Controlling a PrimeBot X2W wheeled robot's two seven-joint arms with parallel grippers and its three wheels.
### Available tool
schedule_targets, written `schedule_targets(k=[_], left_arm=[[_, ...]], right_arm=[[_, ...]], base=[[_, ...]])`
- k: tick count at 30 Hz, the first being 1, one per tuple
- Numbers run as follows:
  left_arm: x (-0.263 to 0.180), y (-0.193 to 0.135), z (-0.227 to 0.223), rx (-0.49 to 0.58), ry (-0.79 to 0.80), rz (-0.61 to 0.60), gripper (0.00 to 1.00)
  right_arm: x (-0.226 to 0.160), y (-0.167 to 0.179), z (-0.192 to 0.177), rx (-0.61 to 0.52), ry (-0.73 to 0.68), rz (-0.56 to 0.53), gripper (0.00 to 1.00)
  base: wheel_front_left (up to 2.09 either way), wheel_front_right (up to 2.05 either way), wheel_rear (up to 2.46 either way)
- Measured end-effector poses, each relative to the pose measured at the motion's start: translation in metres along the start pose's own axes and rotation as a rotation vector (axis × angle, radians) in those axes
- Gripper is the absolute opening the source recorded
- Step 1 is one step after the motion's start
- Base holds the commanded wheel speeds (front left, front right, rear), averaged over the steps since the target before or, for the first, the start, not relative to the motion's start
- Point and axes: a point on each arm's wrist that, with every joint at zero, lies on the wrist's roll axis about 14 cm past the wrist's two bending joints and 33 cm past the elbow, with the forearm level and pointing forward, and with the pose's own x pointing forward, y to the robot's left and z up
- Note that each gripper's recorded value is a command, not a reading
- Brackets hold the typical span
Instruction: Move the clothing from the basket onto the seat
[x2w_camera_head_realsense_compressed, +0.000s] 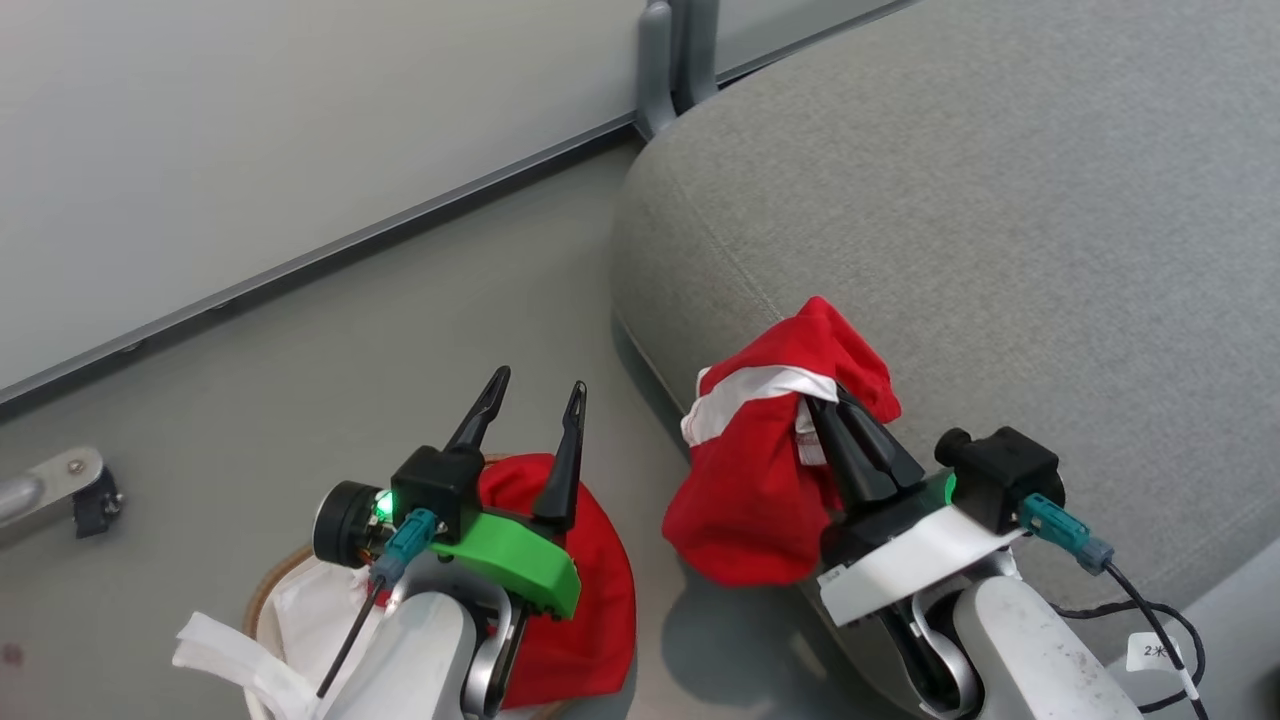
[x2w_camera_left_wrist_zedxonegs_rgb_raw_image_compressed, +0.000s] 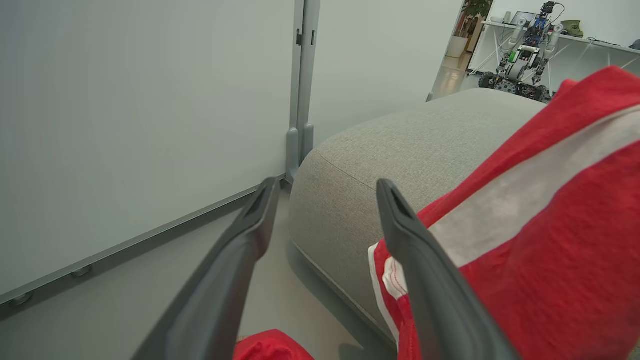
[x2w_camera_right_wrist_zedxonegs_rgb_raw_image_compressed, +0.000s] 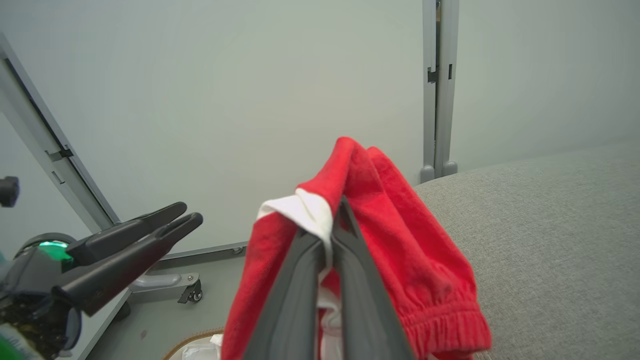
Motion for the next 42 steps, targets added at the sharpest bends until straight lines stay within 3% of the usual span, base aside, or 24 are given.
schedule_targets(k=[10, 22, 29, 34, 38, 42], left_arm=[[0.022, -0.050, -0.023, -0.043, 0.044, -0.188, 1.00], [0.032, -0.032, -0.060, -0.059, 0.098, -0.210, 1.00], [0.044, -0.010, -0.071, -0.040, 0.093, -0.215, 1.00], [0.045, 0.013, -0.087, -0.041, 0.109, -0.192, 1.00], [0.046, 0.030, -0.100, -0.048, 0.124, -0.171, 1.00], [0.044, 0.045, -0.113, -0.055, 0.147, -0.147, 1.00]], right_arm=[[-0.020, -0.081, 0.051, -0.166, -0.106, -0.240, 0.00], [0.058, -0.124, 0.139, -0.573, -0.232, -0.209, 0.00], [0.107, -0.157, 0.158, -0.705, -0.228, -0.237, 0.00], [0.137, -0.175, 0.120, -0.681, -0.146, -0.255, 0.00], [0.150, -0.189, 0.061, -0.653, -0.009, -0.267, 0.00], [0.139, -0.209, -0.013, -0.597, 0.178, -0.307, 0.00]], base=[[0.00, 0.00, 0.00], [0.00, 0.00, 0.00], [0.00, 0.00, 0.00], [0.00, 0.00, 0.00], [0.00, 0.00, 0.00], [0.00, 0.00, 0.00]])
